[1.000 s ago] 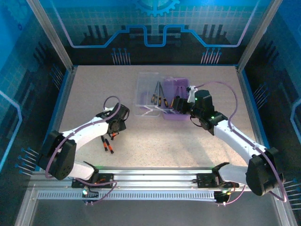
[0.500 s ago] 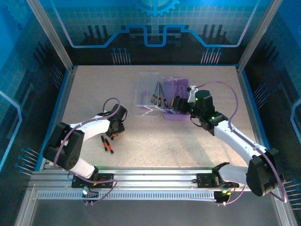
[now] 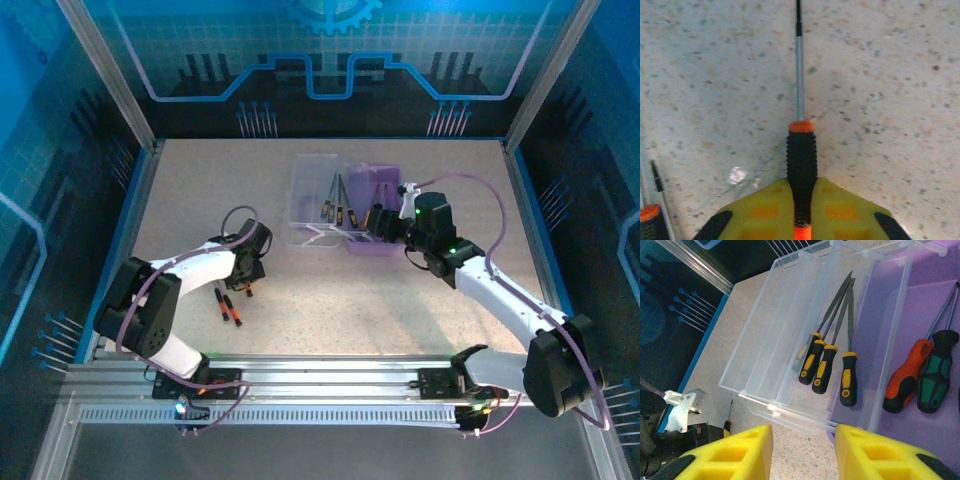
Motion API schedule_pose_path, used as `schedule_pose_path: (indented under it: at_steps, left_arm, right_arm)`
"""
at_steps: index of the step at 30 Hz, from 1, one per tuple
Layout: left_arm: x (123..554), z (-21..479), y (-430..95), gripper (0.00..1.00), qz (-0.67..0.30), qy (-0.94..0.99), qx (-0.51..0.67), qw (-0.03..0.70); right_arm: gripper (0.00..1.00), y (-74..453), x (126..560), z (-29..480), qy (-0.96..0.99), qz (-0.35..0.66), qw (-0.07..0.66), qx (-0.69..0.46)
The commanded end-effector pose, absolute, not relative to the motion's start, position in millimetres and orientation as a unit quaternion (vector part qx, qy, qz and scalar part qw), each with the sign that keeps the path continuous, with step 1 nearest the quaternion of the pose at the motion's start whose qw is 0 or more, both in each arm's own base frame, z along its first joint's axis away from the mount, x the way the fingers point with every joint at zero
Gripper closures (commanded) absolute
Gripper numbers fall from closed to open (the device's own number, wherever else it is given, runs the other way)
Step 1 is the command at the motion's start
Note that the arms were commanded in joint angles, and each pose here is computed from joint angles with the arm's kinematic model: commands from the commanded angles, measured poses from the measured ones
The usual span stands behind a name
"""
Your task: Pack the tool kit
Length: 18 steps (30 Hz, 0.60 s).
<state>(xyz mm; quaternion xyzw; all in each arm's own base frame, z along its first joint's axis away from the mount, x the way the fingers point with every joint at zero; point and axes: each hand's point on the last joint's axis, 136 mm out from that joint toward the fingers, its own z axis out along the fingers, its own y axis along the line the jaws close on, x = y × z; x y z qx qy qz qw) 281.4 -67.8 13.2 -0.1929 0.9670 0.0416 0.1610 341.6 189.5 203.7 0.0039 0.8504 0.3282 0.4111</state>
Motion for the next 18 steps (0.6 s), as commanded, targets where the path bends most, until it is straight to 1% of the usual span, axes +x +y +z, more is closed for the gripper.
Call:
schedule_pose_path:
  at_steps: [1,8,11,14,18]
  left_arm:
    - [284,17,-101,0.98,-0.005,0.975,-0.153,0.161]
    - [277,68,-110,1.00,-0.031,0.965,-0.136,0.222]
    - [271,90,-117,1.00,-0.074,0.958,-0.129,0.244]
    - [261,104,-129,1.00,-0.109,0.953,-0.112,0.258]
    - [251,125,-144,1.00,-0.122,0.947,-0.085,0.286]
  right_arm:
    - [0.61,183,345,209,0.845,0.324,0.425,0.009]
    - [0.61,188,345,207,0.845,0.334,0.418,0.004]
    - [0.61,194,344,208,0.840,0.352,0.413,-0.004]
    - [0.59,210,340,210,0.834,0.382,0.398,-0.028]
    - [0.55,221,338,208,0.838,0.375,0.393,-0.049]
